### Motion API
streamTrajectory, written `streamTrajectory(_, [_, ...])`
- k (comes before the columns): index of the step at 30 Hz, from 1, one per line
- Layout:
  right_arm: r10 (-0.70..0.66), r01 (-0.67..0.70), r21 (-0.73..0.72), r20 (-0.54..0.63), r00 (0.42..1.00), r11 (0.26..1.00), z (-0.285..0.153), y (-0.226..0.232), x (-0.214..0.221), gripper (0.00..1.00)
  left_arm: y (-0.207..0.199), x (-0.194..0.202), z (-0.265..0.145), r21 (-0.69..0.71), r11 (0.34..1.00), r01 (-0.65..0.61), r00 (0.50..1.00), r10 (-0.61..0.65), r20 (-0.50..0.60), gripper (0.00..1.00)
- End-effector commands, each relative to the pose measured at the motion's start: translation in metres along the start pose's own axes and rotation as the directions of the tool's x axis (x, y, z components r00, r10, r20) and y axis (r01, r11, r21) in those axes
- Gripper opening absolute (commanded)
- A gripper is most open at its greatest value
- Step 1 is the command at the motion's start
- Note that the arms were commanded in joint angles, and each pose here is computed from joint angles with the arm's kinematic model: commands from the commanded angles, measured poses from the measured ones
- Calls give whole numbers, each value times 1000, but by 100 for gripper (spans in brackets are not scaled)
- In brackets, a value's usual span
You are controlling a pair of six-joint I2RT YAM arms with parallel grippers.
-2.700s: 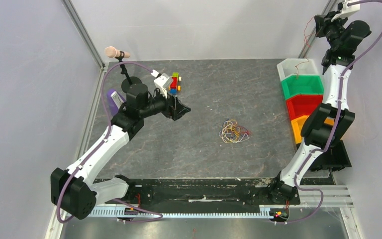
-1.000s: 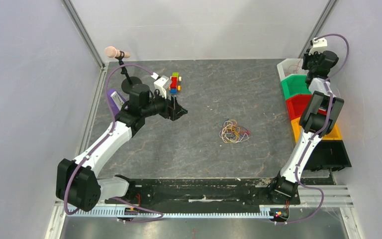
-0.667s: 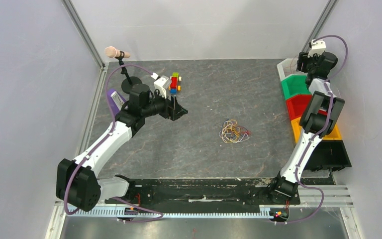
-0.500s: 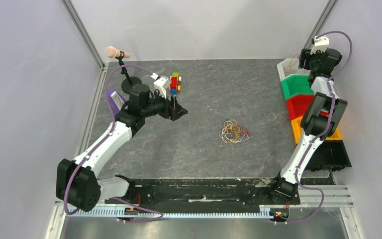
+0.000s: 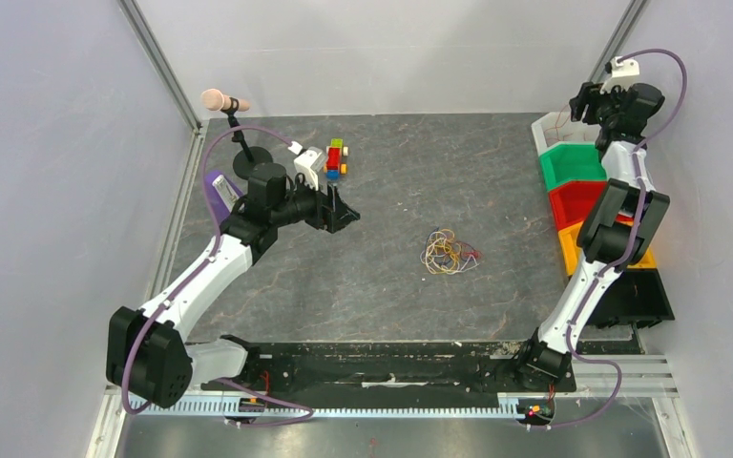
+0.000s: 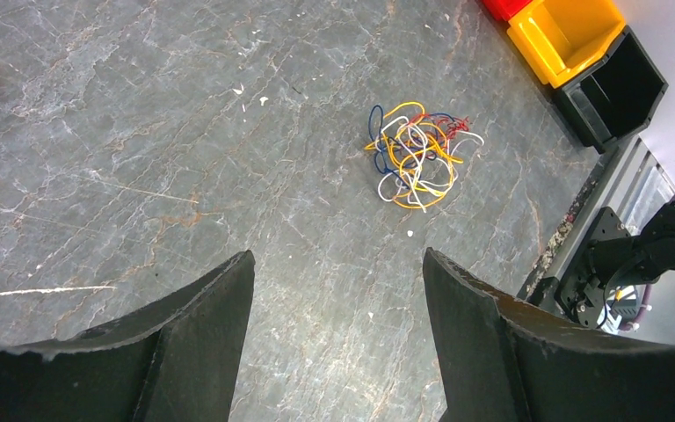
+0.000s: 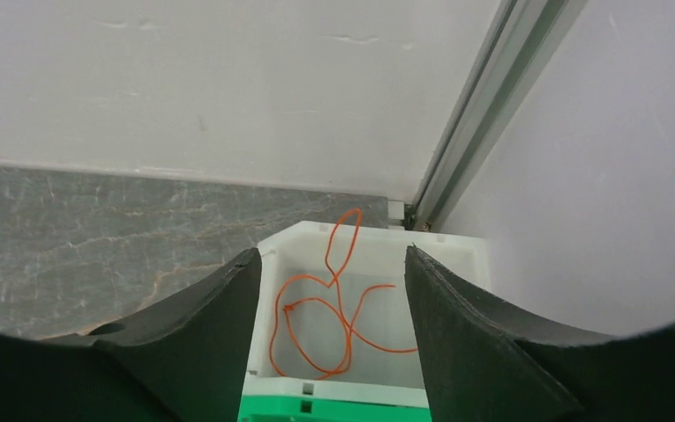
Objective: Untangle the cables
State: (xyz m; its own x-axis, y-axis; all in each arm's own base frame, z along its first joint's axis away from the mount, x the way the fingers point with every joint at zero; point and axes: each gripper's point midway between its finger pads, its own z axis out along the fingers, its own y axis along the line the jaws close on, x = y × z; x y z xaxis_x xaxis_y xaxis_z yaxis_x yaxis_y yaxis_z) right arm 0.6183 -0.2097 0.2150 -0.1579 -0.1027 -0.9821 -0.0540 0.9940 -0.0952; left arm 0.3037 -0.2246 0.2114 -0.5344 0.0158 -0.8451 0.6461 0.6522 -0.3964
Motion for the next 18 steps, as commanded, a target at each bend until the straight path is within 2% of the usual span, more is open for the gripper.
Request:
streamTrajectory(1, [74, -74, 9, 51, 996, 997, 16, -1, -7, 62, -2, -11, -1, 2, 1000, 13, 999, -13, 36, 77])
streamTrajectory(4, [77, -78, 26, 53, 996, 997, 26, -2, 5, 57, 0, -9, -1, -5, 1000, 16, 999, -16, 30, 77])
streamTrajectory(10, [140, -145, 61, 76, 987, 988, 43, -7, 21, 55, 4, -3, -1, -21, 1000, 22, 1000, -22, 14, 77])
streamTrajectory(15, [113, -119, 131, 48, 992, 984, 49, -17, 43, 36, 7, -2, 0, -30, 999, 24, 1000, -24, 6, 77])
streamTrajectory(18, [53, -53, 197, 9, 999, 979, 48, -29, 57, 16, 8, -2, 2, -33, 999, 22, 1000, -22, 4, 77])
